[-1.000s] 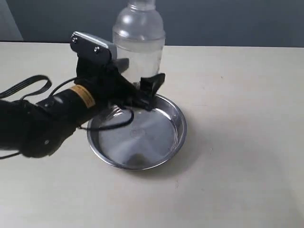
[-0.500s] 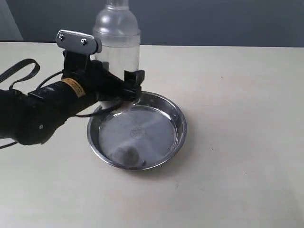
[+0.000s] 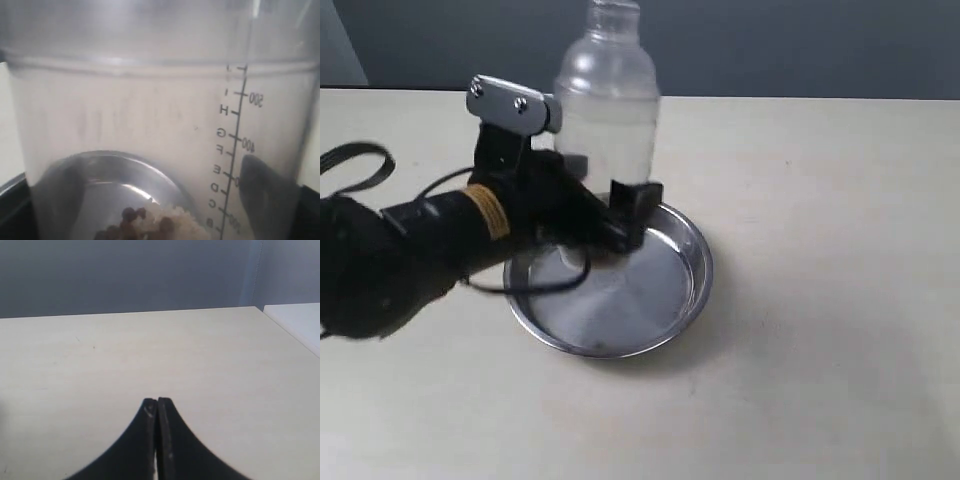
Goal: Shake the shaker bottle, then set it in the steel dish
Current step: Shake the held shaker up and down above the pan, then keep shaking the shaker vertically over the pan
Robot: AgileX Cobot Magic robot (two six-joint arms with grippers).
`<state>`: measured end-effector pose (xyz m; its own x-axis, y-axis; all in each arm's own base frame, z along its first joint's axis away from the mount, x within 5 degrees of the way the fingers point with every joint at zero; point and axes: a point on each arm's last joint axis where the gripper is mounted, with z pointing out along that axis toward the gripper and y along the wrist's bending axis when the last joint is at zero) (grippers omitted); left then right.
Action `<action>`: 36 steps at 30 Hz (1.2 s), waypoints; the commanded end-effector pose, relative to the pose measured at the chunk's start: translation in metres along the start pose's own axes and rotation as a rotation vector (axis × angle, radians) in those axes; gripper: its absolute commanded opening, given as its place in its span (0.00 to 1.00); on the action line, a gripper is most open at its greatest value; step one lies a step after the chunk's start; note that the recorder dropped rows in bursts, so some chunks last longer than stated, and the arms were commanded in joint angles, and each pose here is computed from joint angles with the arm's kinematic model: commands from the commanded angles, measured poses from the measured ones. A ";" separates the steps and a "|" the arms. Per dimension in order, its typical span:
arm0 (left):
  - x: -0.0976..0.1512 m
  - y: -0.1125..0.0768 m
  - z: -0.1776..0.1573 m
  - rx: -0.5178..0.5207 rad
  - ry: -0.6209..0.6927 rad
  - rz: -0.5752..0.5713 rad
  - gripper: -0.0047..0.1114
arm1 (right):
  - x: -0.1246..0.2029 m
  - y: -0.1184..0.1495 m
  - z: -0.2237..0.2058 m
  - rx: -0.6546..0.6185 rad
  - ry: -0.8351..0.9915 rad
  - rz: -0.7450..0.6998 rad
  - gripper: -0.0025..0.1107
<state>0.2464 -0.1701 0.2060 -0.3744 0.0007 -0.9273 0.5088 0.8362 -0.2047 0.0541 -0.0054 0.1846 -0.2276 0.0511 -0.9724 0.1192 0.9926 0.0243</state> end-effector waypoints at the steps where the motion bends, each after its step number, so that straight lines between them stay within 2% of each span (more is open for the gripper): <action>1: -0.009 -0.017 -0.018 -0.030 -0.184 0.098 0.04 | -0.001 0.000 0.000 0.004 -0.018 0.000 0.01; 3: -0.008 -0.002 0.003 -0.156 -0.214 0.140 0.04 | -0.001 0.000 0.000 0.004 -0.018 0.000 0.01; 4: -0.013 0.004 0.011 -0.171 -0.233 0.121 0.04 | -0.001 0.000 0.000 0.004 -0.018 0.000 0.01; 5: -0.021 0.005 0.014 -0.141 -0.260 0.118 0.04 | -0.001 0.000 0.000 0.004 -0.018 0.000 0.01; 7: -0.045 -0.009 0.003 -0.019 -0.352 0.200 0.04 | -0.001 0.000 0.000 0.004 -0.018 0.000 0.01; 8: -0.058 -0.015 -0.007 0.007 -0.381 0.222 0.04 | -0.001 0.000 0.000 0.004 -0.018 0.000 0.01; 9: -0.063 -0.018 -0.014 0.005 -0.347 0.209 0.04 | -0.001 0.000 0.000 0.004 -0.018 0.000 0.01; 10: -0.056 -0.015 -0.012 -0.016 -0.267 0.196 0.04 | -0.001 0.000 0.000 0.004 -0.018 0.000 0.01; 11: -0.029 -0.007 -0.003 -0.056 -0.104 0.150 0.04 | -0.001 0.000 0.000 0.004 -0.018 0.000 0.01; 12: 0.002 0.003 0.007 -0.102 -0.002 0.093 0.04 | -0.001 0.000 0.000 0.004 -0.018 0.000 0.01; 13: 0.033 0.009 0.011 -0.127 0.046 0.007 0.04 | -0.001 0.000 0.000 0.004 -0.018 0.000 0.01; 14: 0.050 0.009 0.010 -0.101 0.001 -0.047 0.04 | -0.001 0.000 0.000 0.004 -0.018 0.000 0.01; 15: 0.050 0.008 0.004 -0.051 -0.125 -0.043 0.04 | -0.001 0.000 0.000 0.004 -0.018 0.000 0.01; 17: 0.028 0.005 -0.005 -0.016 -0.352 -0.027 0.04 | -0.001 0.000 0.000 0.004 -0.018 0.000 0.01; 18: 0.007 0.005 -0.008 -0.024 -0.418 -0.037 0.04 | -0.001 0.000 0.000 0.004 -0.018 0.000 0.01; 19: -0.015 0.004 -0.010 -0.027 -0.426 0.001 0.04 | -0.001 0.000 0.000 0.004 -0.018 0.000 0.01; 20: -0.036 0.002 -0.014 -0.025 -0.409 0.069 0.04 | -0.001 0.000 0.000 0.004 -0.018 0.000 0.01; 21: -0.049 -0.002 -0.014 -0.019 -0.323 0.149 0.04 | -0.001 0.000 0.000 0.004 -0.018 0.000 0.01; 22: -0.053 -0.003 -0.013 -0.027 -0.221 0.181 0.04 | -0.001 0.000 0.000 0.004 -0.018 0.000 0.01; 24: -0.031 0.002 -0.005 -0.047 -0.104 0.164 0.04 | -0.001 0.000 0.000 0.004 -0.018 0.000 0.01; 26: 0.016 0.013 0.004 -0.077 -0.040 0.039 0.04 | -0.001 0.000 0.000 0.004 -0.018 0.000 0.01; 27: 0.043 0.016 0.004 -0.041 -0.054 -0.037 0.04 | -0.001 0.000 0.000 0.004 -0.018 0.000 0.01; 28: 0.042 0.015 0.000 -0.016 -0.117 -0.037 0.04 | -0.001 0.000 0.000 0.004 -0.018 0.000 0.01; 30: 0.013 0.008 -0.015 0.035 -0.355 -0.013 0.04 | -0.001 0.000 0.000 0.004 -0.018 0.000 0.01; 32: -0.023 0.000 -0.025 0.036 -0.436 0.067 0.04 | -0.001 0.000 0.000 0.004 -0.018 0.000 0.01; 33: -0.032 -0.001 -0.024 0.018 -0.380 0.101 0.04 | -0.001 0.000 0.000 0.004 -0.018 0.000 0.01; 34: -0.034 -0.002 -0.020 -0.004 -0.263 0.132 0.04 | -0.001 0.000 0.000 0.004 -0.018 0.000 0.01; 36: -0.015 0.004 -0.010 -0.042 -0.094 0.123 0.04 | -0.001 0.000 0.000 0.004 -0.018 0.000 0.01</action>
<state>0.2445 -0.1609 0.2334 -0.1196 -0.0472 -0.9917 0.5291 0.8422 -0.1038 0.0541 -0.0055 0.1848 -0.2261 0.0510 -0.9728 0.1193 0.9926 0.0243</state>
